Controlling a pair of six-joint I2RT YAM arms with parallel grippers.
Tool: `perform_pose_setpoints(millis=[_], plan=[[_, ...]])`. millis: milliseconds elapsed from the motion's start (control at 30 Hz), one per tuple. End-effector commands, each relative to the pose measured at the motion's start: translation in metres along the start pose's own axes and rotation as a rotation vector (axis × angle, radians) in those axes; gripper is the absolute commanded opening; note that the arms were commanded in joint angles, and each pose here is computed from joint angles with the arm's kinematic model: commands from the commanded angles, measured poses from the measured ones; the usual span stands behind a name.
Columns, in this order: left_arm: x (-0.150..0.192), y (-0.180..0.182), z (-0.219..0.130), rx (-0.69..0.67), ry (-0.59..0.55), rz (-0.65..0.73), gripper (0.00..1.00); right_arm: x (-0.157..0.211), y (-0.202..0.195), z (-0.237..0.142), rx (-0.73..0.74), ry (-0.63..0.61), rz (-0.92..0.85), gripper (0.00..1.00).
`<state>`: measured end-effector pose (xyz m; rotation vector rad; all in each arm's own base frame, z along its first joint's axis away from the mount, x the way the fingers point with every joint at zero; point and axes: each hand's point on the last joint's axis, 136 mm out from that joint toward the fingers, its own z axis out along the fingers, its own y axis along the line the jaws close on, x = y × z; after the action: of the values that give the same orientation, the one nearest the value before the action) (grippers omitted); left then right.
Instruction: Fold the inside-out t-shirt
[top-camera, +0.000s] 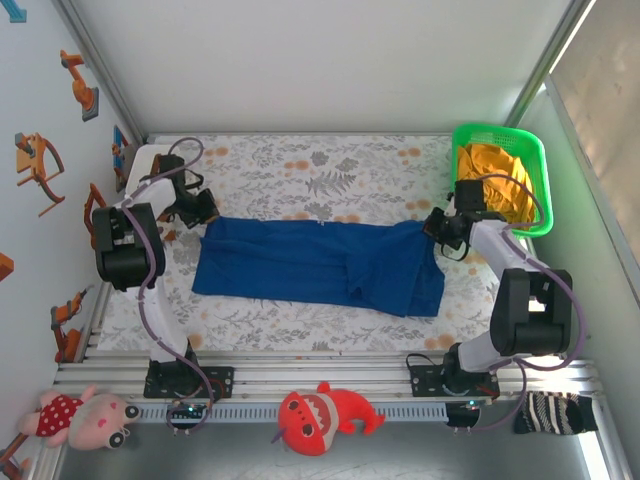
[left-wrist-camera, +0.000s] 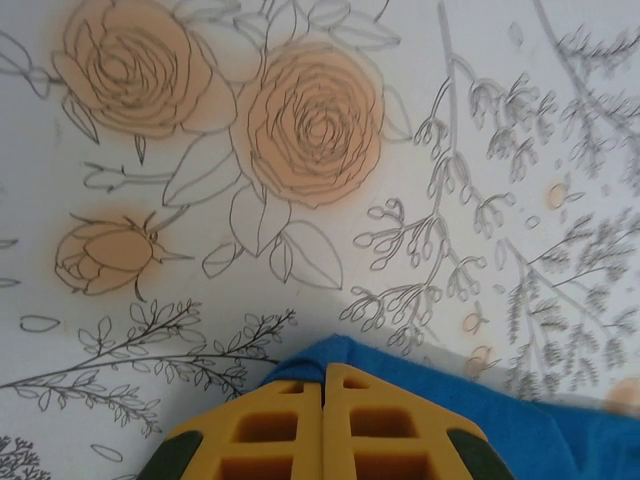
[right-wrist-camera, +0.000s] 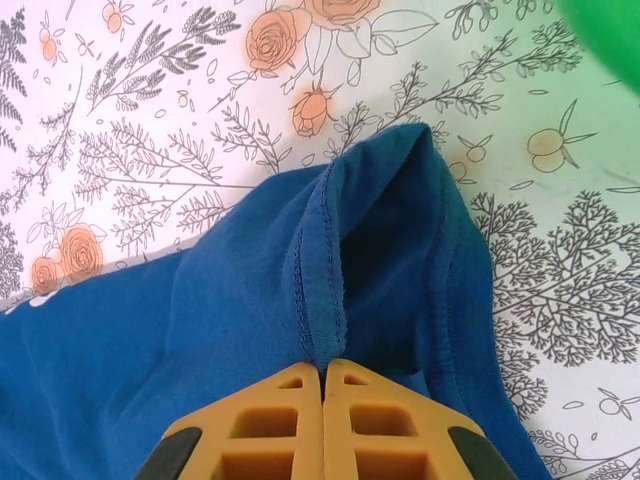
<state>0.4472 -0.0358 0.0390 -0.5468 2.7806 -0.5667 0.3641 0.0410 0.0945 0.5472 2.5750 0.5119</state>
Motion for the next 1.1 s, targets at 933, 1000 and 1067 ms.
perform_pose_setpoints(millis=[933, 1000, 1067], plan=[[-0.079, -0.044, 0.007, 0.377, -0.093, -0.244, 0.54, -0.060, 0.013, 0.006, -0.058, -0.131, 0.013, 0.29], [-0.074, -0.051, 0.001, 0.399, -0.090, -0.231, 0.55, -0.051, 0.015, -0.002, -0.053, -0.119, 0.003, 0.29], [-0.068, -0.060, -0.009, 0.417, -0.098, -0.213, 0.55, -0.035, 0.014, -0.008, -0.033, -0.099, -0.008, 0.30]])
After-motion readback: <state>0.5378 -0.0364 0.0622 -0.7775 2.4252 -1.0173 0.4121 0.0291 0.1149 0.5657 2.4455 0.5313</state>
